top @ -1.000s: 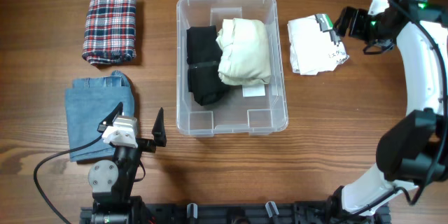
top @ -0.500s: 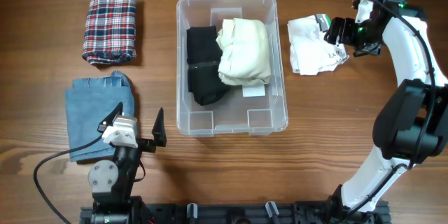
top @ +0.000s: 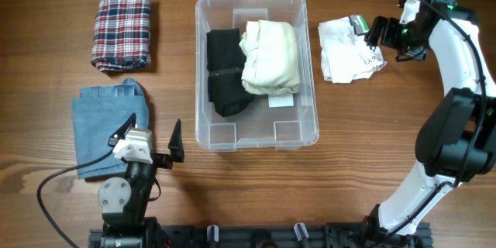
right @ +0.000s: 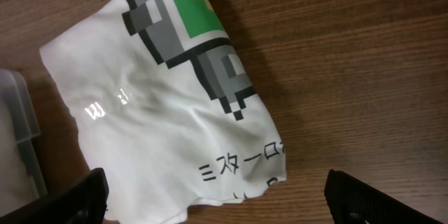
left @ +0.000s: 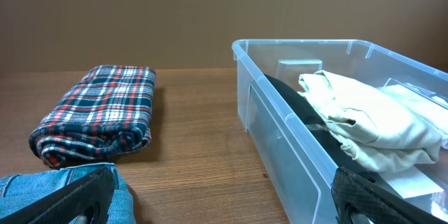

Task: Pack container
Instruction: 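Adjust and close the right gripper on the white T-shirt's edge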

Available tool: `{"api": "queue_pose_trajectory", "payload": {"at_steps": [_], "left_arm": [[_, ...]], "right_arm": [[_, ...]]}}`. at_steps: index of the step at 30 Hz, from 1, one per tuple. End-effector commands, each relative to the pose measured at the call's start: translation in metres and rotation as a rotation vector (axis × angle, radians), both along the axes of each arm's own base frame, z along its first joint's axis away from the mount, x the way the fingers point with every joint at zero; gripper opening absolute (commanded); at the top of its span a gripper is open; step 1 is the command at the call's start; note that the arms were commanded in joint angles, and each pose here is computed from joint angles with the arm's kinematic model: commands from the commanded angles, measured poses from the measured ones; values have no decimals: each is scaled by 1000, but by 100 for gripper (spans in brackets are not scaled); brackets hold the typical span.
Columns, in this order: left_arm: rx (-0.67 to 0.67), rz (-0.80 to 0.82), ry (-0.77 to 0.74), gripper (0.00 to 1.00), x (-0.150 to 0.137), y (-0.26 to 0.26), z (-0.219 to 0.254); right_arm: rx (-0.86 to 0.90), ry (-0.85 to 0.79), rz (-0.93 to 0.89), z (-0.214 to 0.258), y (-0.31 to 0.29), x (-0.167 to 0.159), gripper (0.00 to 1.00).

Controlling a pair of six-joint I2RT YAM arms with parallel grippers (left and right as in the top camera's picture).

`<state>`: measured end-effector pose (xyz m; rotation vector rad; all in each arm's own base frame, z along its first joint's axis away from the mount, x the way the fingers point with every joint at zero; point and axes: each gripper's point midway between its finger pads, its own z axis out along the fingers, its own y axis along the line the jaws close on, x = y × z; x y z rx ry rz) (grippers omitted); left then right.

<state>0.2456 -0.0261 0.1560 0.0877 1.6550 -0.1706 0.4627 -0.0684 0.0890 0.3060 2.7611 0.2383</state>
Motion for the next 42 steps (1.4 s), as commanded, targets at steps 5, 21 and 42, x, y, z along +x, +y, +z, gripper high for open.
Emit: {"api": "queue_pose_trajectory", "payload": {"at_steps": [5,21,42], "left_arm": [[13,11,6,100,0,3,-3],[13,11,6,100,0,3,-3],[13,11,6,100,0,3,-3]], "right_arm": [[85,-101,209,8,26,11,100],[57,-142,261,6,25,19,100],[29,-173,317,-21,22,36,100]]}}
